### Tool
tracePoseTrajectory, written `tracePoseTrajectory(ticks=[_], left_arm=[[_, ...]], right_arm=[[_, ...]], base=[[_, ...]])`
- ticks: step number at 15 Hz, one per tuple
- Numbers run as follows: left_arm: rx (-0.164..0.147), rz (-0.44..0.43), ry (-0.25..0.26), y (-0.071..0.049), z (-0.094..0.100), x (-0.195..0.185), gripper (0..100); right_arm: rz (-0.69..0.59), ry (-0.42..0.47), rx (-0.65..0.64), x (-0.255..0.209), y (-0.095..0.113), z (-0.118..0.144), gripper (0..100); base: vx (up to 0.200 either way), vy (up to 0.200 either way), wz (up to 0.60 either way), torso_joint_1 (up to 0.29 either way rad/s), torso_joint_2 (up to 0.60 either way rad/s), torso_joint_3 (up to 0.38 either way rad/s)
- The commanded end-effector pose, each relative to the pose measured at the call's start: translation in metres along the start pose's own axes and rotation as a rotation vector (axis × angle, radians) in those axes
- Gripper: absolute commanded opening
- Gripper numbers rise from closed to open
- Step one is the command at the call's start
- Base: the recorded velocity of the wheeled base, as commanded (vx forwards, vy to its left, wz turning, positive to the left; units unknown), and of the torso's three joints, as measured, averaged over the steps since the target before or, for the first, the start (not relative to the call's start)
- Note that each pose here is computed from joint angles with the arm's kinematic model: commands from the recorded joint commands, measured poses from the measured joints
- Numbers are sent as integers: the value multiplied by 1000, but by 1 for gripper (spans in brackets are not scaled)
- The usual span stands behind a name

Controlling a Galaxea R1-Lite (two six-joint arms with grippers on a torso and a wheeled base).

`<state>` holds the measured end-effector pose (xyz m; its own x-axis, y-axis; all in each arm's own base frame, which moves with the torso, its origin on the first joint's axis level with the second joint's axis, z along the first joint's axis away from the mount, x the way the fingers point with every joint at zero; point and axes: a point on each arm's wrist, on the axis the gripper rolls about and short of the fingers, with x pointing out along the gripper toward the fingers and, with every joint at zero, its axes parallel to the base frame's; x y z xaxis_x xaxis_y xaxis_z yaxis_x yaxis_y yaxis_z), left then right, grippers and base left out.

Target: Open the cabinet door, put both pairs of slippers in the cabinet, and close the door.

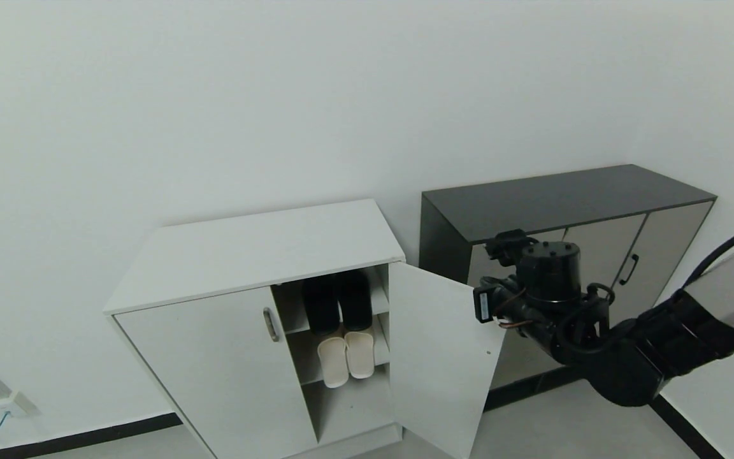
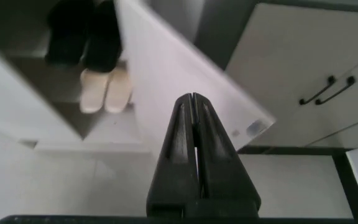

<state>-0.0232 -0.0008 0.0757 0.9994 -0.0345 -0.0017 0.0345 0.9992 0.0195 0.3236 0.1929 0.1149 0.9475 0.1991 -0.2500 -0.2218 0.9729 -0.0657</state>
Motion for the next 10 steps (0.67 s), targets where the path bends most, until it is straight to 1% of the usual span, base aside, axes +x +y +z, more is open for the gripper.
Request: tracePoseTrajectory(ticks=[1,3,5,8,10], left_arm=[[0,1,1,0,0,0,0],[0,1,1,0,0,0,0],[0,1,1,0,0,0,0],[0,1,1,0,0,0,0],[0,1,1,0,0,0,0]], right_arm=[[-45,18,10,26,-14,-9,0],[-93,38,24,47,-30,-16,0],[-125,58,30,61,-42,-24,0],[-143,74,35,73,-52,-33,0],[-142,90,32,77,-52,-40,0]], base=[[0,0,0,0,0,0],[0,0,0,0,0,0],[0,0,0,0,0,0],[0,0,0,0,0,0],[0,0,0,0,0,0]])
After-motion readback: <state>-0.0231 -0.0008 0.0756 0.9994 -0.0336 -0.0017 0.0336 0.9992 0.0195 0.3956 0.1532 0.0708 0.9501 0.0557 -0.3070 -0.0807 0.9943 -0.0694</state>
